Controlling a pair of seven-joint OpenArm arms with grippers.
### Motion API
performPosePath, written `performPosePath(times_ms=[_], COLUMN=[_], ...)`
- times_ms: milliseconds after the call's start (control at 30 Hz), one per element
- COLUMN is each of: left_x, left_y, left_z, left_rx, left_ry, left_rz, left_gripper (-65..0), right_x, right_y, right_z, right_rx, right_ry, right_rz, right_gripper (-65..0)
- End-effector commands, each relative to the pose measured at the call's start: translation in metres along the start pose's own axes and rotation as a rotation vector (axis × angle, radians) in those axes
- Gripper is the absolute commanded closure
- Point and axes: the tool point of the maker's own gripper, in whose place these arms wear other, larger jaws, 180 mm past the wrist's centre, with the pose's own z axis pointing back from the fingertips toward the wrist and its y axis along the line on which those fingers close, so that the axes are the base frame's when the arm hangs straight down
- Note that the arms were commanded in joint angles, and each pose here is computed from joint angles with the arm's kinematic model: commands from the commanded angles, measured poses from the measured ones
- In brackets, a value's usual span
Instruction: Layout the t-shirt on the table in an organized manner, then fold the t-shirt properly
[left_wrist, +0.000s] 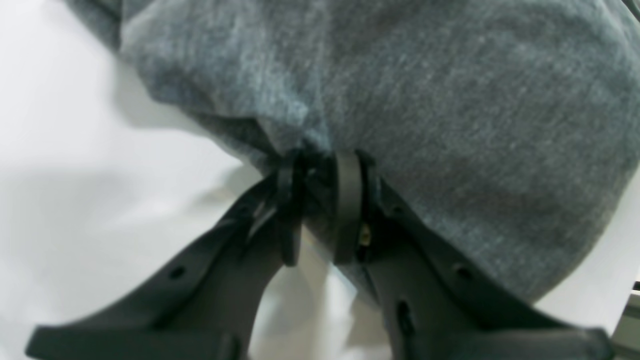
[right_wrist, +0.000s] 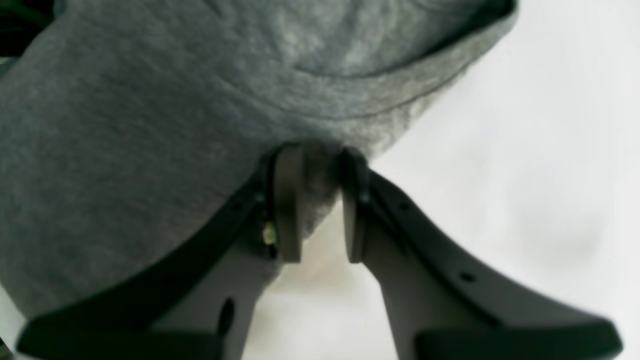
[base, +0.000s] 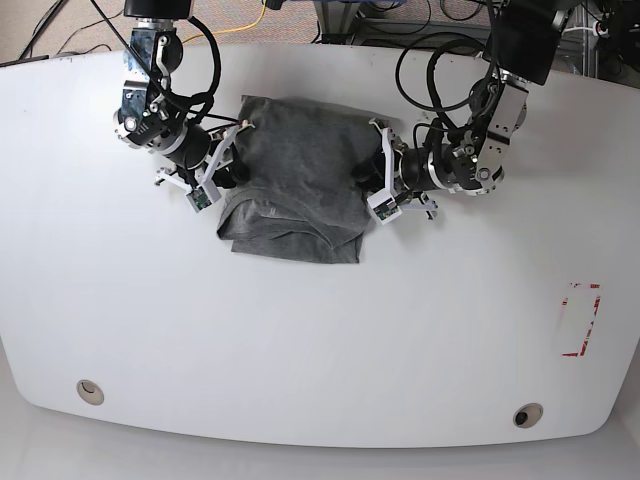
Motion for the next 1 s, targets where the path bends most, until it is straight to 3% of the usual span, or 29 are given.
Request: performPosePath(times_ms=[0,233,400,700,967], left_x=[-0.007,0.0,0.025,0.104,0.166], left_y=[-0.002,0.015,0.025,0.017,-0.01], left_z=[0.002,0.017,0.032,0.045,0.028], left_rx=[0.0,0.061,0.11,0.164,0.248], left_ry=[0.029,-0.014,-0.078,-0.252,-0.347], left_rz=[-0.01,0.014,-0.02,-0.128,-0.153], left_gripper=[-8.9,-8.9,-9.0,-9.3,-9.4], right_x=[0.016,0.033,0.064,0.094,0.089], right_y=[-0.005,-0.009,-0.023,-0.054,-0.081], right_z=[0.0,0.005,0.033,0.091,0.114], right_rx=[-0.003,-0.018,-0.1,-0.283,-0.365], right_ry=[-0.049,-0.086,-0.174,-0.254,-0.224], right_rz=[0.005,0.032,0.082,0.136,0.165], right_gripper=[-13.3,-13.2,-13.3,-13.6,-13.6])
